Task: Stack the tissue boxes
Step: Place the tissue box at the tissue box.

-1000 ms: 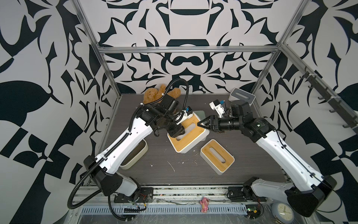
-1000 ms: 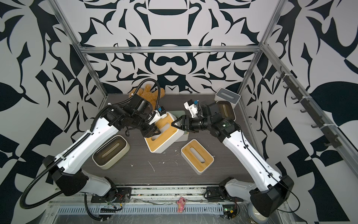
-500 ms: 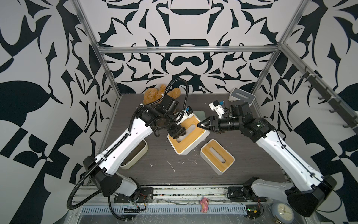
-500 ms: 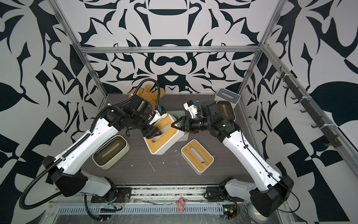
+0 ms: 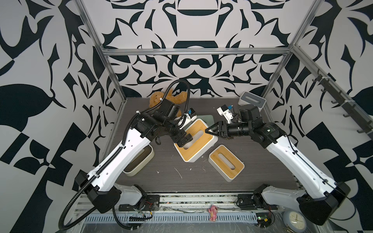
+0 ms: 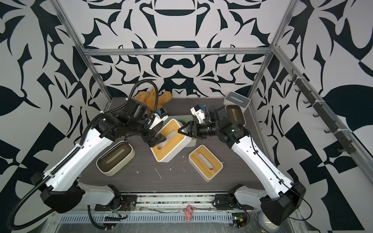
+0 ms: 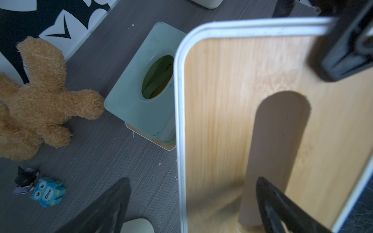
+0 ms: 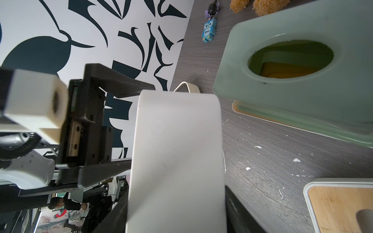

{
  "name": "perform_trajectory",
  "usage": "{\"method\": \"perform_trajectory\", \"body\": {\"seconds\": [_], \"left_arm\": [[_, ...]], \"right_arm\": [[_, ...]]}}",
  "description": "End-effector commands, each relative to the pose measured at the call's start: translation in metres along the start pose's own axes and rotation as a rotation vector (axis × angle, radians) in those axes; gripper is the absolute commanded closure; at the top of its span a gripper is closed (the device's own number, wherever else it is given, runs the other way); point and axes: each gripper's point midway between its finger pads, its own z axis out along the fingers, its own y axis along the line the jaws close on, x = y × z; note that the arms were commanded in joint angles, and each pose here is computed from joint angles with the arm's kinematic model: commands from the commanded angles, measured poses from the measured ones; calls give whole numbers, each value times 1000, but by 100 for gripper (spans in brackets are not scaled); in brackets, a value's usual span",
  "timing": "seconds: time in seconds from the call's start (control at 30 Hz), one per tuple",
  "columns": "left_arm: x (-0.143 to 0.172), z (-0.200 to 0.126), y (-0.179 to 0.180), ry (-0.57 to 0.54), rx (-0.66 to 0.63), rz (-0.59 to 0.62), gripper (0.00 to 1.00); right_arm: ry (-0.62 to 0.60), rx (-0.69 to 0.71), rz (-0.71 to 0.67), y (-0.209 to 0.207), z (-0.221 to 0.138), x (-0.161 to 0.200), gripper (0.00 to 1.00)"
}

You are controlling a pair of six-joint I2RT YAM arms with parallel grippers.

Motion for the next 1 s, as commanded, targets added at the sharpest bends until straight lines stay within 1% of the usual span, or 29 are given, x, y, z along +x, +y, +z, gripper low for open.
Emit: {"method": "perform_trajectory", "body": {"seconds": [0.0, 0.03, 0.13, 0.17, 0.23, 0.27, 0.3, 0.37, 0.43, 0.57, 0.63, 0.73, 0.87, 0.97], "left_arm": [[-18, -31, 9, -106, -80, -34, 0], [-22, -49, 12, -159, -120, -44, 0], [-28, -76, 29, -260, -244, -122, 0], [-30, -87, 38, -306, -299, -166, 1], [-26, -108, 56, -394, -398, -298, 0], [-20, -113, 59, -408, -414, -341, 0], [-19, -122, 61, -456, -420, -387, 1], [-11, -127, 59, -503, -403, -450, 1], [-3, -128, 53, -537, -365, -506, 1], [4, -122, 36, -591, -254, -549, 0], [8, -119, 31, -617, -228, -558, 1], [14, -109, 32, -587, -230, -571, 1], [11, -88, 25, -532, -161, -566, 1], [6, -77, 18, -530, -98, -553, 1]], "right_arm": [[-46, -77, -74, 26, -6, -13, 100], [-55, -73, -73, 26, -5, -16, 100], [-92, -82, -77, 32, -6, -27, 100], [-110, -82, -73, 33, -6, -32, 100], [-156, -107, -69, 42, -10, -45, 100], [-174, -120, -70, 47, -13, -52, 100], [-198, -135, -77, 54, -17, -58, 100], [-247, -141, -76, 58, -24, -72, 100], [-292, -146, -46, 55, -32, -86, 100], [-400, -182, 75, 26, -56, -117, 100], [-436, -201, 140, 9, -65, -126, 100], [-446, -245, 194, -6, -71, -132, 100], [-439, -249, 237, -19, -67, -136, 100], [-435, -250, 264, -30, -60, -135, 100]]}}
